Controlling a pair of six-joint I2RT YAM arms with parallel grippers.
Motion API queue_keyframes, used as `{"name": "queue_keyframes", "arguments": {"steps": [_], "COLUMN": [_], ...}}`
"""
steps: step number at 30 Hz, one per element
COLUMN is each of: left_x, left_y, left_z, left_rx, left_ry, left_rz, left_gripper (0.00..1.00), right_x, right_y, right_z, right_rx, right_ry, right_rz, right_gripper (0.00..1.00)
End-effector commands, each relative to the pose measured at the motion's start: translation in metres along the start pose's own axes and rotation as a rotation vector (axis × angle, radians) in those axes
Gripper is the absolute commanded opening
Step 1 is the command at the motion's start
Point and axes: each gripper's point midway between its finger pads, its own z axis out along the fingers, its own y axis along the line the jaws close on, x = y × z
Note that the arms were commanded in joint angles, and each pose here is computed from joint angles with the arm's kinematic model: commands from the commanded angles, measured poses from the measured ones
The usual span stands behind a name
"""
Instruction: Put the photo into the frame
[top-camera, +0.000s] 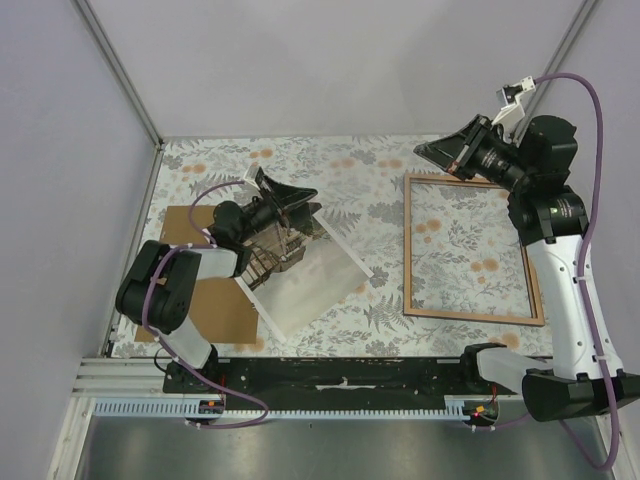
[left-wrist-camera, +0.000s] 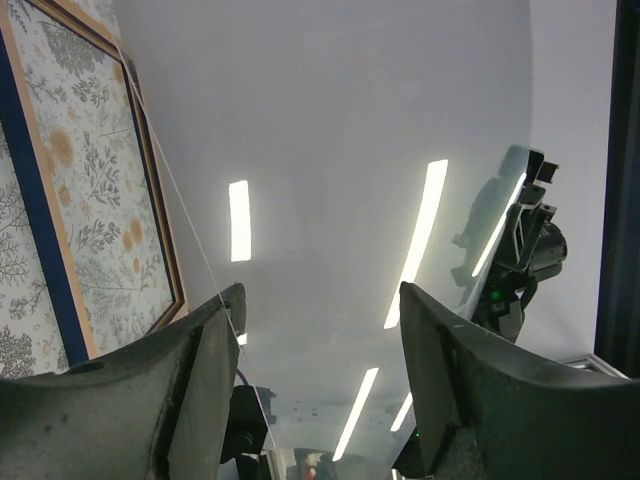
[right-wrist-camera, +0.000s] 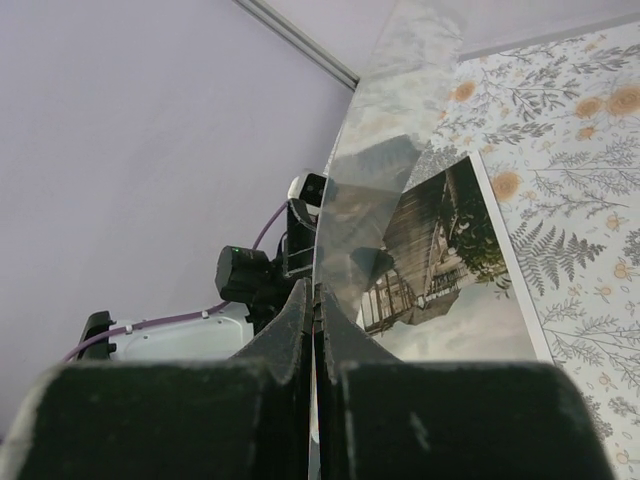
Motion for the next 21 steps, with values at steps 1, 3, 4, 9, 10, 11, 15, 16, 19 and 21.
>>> {"name": "queue_keyframes", "arguments": {"steps": [1, 3, 4, 9, 10, 11, 15, 16, 19, 21], "left_x": [0.006, 0.007, 0.007, 0.007, 0.007, 0.008, 0.008, 0.009, 0.011, 0.013], "left_y": [-0.036, -0.04, -0.042, -0.053, -0.055, -0.056, -0.063, -0.066, -0.074, -0.079], "left_z": [-0.007, -0.008, -0.009, -0.011, -0.011, -0.011, -0.012, -0.011, -0.012, -0.013], "left_rx": [0.1, 0.108, 0.114, 0.131, 0.133, 0.129, 0.144, 0.149, 0.158, 0.157], "left_ry": [0.037, 0.04, 0.041, 0.046, 0.05, 0.051, 0.054, 0.061, 0.069, 0.078], "left_rz": [0.029, 0.031, 0.031, 0.038, 0.043, 0.046, 0.051, 0.052, 0.061, 0.067], "left_gripper": [0.67, 0.64, 0.63, 0.55, 0.52, 0.51, 0.46, 0.45, 0.45, 0.44], "right_x": [0.004, 0.009, 0.011, 0.019, 0.022, 0.025, 0.036, 0.039, 0.045, 0.048], "right_y": [0.002, -0.006, -0.009, -0.029, -0.033, -0.035, -0.049, -0.054, -0.063, -0.071], "right_z": [-0.005, -0.003, -0.004, -0.006, -0.005, -0.006, -0.004, -0.004, -0.002, -0.001], "right_rx": [-0.046, -0.036, -0.033, 0.003, 0.006, 0.008, 0.022, 0.027, 0.036, 0.043], "right_ry": [0.01, 0.023, 0.025, 0.034, 0.043, 0.049, 0.072, 0.08, 0.093, 0.1], "right_rz": [-0.044, -0.043, -0.046, -0.05, -0.051, -0.05, -0.042, -0.039, -0.034, -0.033], "right_gripper": [0.0, 0.0, 0.0, 0.0, 0.0, 0.0, 0.0, 0.0, 0.0, 0.0]}}
